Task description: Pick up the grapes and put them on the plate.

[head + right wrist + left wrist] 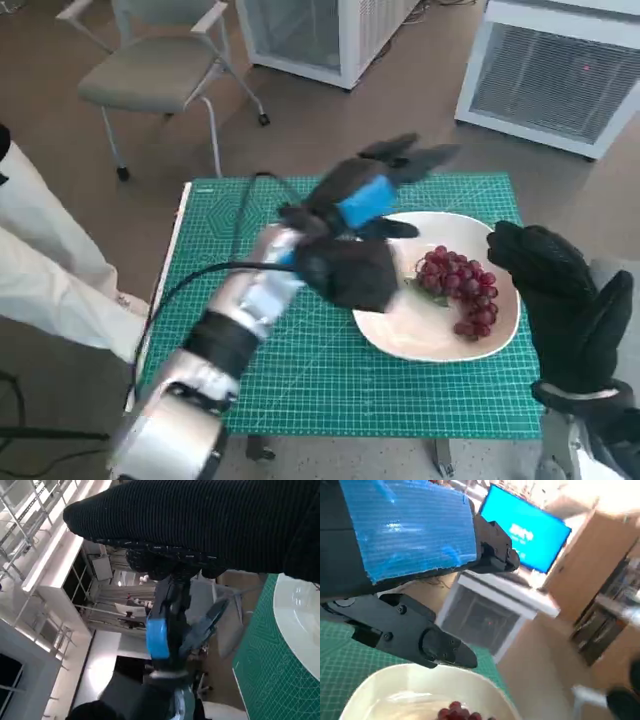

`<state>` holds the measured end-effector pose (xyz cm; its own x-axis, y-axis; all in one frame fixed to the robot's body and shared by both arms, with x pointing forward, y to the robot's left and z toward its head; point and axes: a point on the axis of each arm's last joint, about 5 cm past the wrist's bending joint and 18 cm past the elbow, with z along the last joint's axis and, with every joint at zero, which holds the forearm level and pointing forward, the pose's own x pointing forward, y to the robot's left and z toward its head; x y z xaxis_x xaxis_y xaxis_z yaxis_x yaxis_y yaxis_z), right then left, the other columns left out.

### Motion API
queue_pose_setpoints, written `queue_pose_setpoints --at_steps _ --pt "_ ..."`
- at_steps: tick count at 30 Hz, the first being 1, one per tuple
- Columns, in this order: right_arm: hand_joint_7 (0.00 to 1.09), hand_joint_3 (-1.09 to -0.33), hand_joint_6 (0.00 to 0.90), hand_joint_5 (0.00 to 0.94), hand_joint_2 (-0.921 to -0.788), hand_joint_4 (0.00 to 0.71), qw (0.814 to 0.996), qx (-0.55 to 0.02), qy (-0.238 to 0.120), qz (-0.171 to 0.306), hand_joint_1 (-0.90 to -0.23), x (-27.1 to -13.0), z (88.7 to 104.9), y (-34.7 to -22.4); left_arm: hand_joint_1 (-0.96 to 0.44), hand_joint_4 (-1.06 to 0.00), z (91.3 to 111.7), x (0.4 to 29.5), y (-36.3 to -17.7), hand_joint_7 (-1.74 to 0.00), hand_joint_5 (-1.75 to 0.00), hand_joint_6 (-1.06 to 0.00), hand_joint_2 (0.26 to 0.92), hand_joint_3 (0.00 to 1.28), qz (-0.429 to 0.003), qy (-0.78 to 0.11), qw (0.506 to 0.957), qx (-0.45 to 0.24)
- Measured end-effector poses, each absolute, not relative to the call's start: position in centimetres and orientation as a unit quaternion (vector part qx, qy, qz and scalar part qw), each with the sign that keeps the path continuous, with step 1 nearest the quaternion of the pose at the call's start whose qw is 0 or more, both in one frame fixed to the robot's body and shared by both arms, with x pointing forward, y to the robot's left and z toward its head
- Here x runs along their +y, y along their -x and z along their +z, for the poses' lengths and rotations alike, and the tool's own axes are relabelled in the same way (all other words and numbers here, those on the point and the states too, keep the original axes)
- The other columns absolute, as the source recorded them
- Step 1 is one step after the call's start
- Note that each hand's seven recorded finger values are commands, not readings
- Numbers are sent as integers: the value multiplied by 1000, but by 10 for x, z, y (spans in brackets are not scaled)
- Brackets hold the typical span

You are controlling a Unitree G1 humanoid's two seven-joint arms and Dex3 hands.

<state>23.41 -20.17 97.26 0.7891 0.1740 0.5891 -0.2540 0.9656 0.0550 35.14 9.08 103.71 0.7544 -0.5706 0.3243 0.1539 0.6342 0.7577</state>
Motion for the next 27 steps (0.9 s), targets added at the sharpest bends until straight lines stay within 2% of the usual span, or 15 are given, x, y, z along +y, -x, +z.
queue_pose_setpoints --at_steps 8,16,21,27 --pt "1017 -624 219 853 -921 393 943 -306 -66 115 -345 -202 973 -235 -394 -206 1006 138 -344 -7 -11 -339 918 2 -223 -190 924 -247" --pt "1014 -623 221 850 -921 395 944 -301 -66 117 -344 -201 974 -235 -320 -235 959 177 -325 -8 -12 -351 914 0 -230 -18 948 -219" --pt "1012 -623 223 847 -921 397 944 -302 -64 119 -342 -202 975 -236 -292 -292 939 190 -314 -19 -24 -391 914 0 -228 33 950 -209" --pt "1009 -624 224 844 -921 398 944 -301 -57 122 -341 -204 976 -238 -257 -348 932 195 -306 -12 -28 -404 914 0 -228 57 947 -217"
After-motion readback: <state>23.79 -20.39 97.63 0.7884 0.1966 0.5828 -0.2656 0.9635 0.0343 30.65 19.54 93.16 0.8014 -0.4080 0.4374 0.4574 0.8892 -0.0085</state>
